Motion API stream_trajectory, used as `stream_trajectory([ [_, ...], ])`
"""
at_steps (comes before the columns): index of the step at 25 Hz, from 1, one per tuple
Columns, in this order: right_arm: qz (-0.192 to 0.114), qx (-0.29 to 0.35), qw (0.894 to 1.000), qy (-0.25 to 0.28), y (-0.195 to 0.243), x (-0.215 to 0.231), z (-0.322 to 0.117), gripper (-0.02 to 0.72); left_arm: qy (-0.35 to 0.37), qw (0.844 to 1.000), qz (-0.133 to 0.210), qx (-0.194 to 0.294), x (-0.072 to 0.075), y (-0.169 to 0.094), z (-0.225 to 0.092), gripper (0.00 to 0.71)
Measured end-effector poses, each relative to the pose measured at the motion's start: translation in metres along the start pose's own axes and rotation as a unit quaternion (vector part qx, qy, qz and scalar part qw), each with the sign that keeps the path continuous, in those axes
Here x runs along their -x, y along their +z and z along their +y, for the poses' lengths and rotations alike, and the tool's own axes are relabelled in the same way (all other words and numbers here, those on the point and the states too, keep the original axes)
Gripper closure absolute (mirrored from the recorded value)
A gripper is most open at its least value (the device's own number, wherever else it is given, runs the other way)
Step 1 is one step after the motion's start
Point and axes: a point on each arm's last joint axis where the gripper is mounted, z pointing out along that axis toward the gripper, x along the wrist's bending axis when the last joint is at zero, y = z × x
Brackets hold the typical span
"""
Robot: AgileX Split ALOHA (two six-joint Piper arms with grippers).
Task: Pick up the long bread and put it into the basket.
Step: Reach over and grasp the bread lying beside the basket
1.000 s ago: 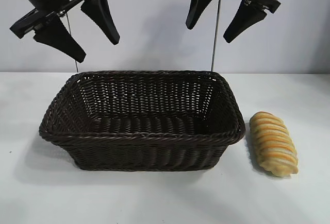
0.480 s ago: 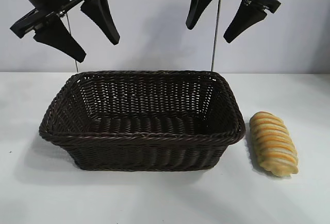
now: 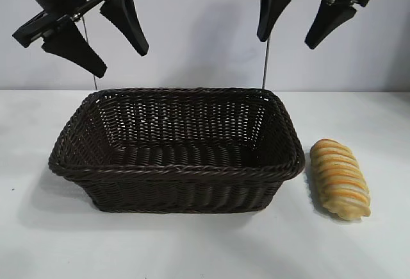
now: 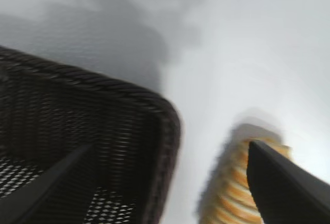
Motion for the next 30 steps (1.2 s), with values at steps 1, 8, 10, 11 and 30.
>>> stream_trajectory([
  [1, 0.000, 0.000, 1.000, 0.004, 0.000, 0.001, 0.000, 0.125, 0.000, 1.000, 0.000, 0.000, 0.000, 0.000, 0.000, 0.231],
  [8, -0.002, 0.000, 1.000, 0.019, 0.000, 0.001, 0.000, 0.125, 0.000, 1.000, 0.000, 0.000, 0.000, 0.000, 0.000, 0.231],
  [10, -0.002, -0.002, 1.000, 0.020, 0.001, 0.001, -0.001, 0.125, 0.000, 1.000, 0.000, 0.000, 0.000, 0.000, 0.000, 0.231],
  [11, -0.002, -0.005, 1.000, 0.021, 0.002, 0.001, -0.002, 0.125, 0.000, 1.000, 0.000, 0.000, 0.000, 0.000, 0.000, 0.231],
  [30, -0.023, -0.172, 0.984, 0.030, 0.076, 0.011, -0.069, 0.125, 0.004, 1.000, 0.000, 0.000, 0.000, 0.000, 0.000, 0.231],
])
